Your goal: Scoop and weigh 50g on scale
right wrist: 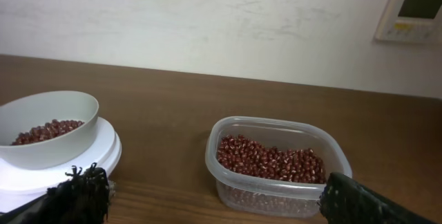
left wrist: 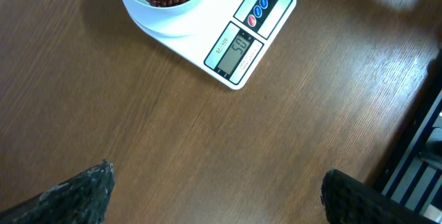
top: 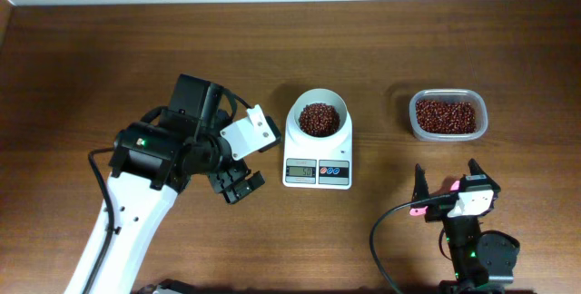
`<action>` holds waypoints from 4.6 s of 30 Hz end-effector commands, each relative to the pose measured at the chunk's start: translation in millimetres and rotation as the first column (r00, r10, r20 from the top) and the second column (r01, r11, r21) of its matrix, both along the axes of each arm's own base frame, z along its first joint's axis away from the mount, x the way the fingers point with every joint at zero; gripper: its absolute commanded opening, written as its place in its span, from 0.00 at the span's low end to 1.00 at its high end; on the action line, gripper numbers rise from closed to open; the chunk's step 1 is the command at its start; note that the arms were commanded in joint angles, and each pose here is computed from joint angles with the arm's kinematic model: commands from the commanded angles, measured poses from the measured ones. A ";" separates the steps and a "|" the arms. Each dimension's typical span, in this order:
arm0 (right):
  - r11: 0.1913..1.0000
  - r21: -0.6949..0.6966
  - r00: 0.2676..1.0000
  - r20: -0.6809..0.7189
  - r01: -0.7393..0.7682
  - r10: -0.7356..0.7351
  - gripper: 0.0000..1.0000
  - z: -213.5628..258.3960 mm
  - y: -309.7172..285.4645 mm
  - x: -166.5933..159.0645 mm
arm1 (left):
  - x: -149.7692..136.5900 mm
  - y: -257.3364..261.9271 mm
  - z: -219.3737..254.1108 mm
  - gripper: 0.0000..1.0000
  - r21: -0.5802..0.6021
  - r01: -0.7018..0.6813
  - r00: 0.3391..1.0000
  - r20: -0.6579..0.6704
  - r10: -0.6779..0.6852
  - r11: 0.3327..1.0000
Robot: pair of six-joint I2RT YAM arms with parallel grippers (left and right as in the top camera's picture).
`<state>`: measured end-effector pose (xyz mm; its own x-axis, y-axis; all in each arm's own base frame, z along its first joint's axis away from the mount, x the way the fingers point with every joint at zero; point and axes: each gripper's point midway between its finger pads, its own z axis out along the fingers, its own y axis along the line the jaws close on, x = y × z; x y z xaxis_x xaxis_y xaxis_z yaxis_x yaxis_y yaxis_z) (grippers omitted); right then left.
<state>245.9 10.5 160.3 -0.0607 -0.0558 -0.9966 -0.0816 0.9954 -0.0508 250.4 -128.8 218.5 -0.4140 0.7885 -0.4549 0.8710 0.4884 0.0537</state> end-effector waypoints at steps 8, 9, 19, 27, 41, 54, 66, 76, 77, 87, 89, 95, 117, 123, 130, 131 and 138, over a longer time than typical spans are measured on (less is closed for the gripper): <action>0.999 0.037 1.000 -0.009 0.002 -0.002 0.99 -3.0 0.6 -0.3 | 1.2 -0.3 7.7 0.99 -0.013 0.009 1.000 0.023 -0.008 1.000; 0.999 0.037 1.000 -0.009 0.002 -0.001 0.99 -2.9 0.7 -0.3 | 1.2 -0.3 7.7 0.99 -0.013 0.009 1.000 0.023 -0.008 1.000; 0.999 0.037 1.000 -0.010 0.012 -0.012 0.99 -3.2 -1.1 -0.2 | 1.2 -0.3 7.7 0.99 -0.013 0.009 1.000 0.023 -0.008 1.000; 0.999 0.036 1.000 -0.007 0.014 -0.013 0.99 -2.4 -1.5 -0.2 | 1.2 -0.3 7.7 0.99 -0.013 0.009 1.000 0.023 -0.008 1.000; 0.999 0.036 1.000 -0.008 0.014 -0.013 0.99 -2.5 -1.5 -0.1 | -12.7 6.4 0.9 0.99 0.019 0.004 0.999 -0.040 -0.003 1.000; 0.999 0.036 1.000 -0.007 0.014 -0.013 0.99 -2.4 -1.5 -0.2 | -95.5 37.2 -14.2 0.99 0.175 -0.138 0.889 -0.413 0.200 0.975; 0.999 0.036 1.000 -0.008 0.014 -0.013 0.99 -2.5 -1.5 -0.1 | -118.5 44.4 14.6 0.99 0.090 -0.163 0.951 -0.250 0.180 0.983; 0.999 0.037 1.000 -0.007 0.014 -0.013 0.99 -2.4 -1.5 -0.2 | -187.0 75.7 58.2 0.99 -0.118 -0.180 0.944 0.258 0.205 0.977; 0.999 0.037 1.000 -0.008 0.014 -0.013 0.99 -2.5 -1.5 -0.1 | -193.8 78.1 60.5 0.99 -0.137 -0.176 0.932 0.296 0.210 0.975; 0.999 0.037 1.000 -0.008 0.014 -0.013 0.99 -2.5 -1.5 -0.1 | -206.7 85.6 62.1 0.99 -0.161 -0.178 0.902 0.367 0.227 0.971; 0.999 0.037 1.000 -0.007 0.014 -0.013 0.99 -2.4 -1.5 -0.2 | -206.7 85.6 62.1 0.99 -0.161 -0.178 0.902 0.368 0.226 0.971; 0.999 0.036 1.000 -0.008 0.014 -0.013 0.99 -2.5 -1.5 -0.1 | -206.8 88.2 60.9 0.99 -0.152 -0.189 0.900 0.369 0.233 0.970; 0.999 0.036 1.000 -0.007 0.014 -0.013 0.99 -2.4 -1.5 -0.2 | -264.6 86.4 56.6 0.99 -0.216 -0.095 0.707 0.673 0.218 0.972; 0.999 0.036 1.000 -0.007 0.014 -0.013 0.99 -2.4 -1.5 -0.2 | -261.2 86.6 61.7 0.99 -0.216 -0.091 0.689 0.691 0.218 0.972; 0.999 0.037 1.000 -0.007 0.014 -0.013 0.99 -2.4 -1.5 -0.2 | -216.6 62.7 111.8 0.99 -0.204 0.084 0.504 0.853 0.135 0.975; 0.999 0.037 1.000 -0.007 0.014 -0.013 0.99 -2.4 -1.5 -0.2 | -200.5 60.3 108.7 0.99 -0.205 0.085 0.500 0.855 0.136 0.975; 0.999 0.037 1.000 -0.008 0.014 -0.013 0.99 -2.5 -1.5 -0.1 | -88.7 48.1 64.0 0.99 -0.347 0.050 0.482 0.830 0.281 0.937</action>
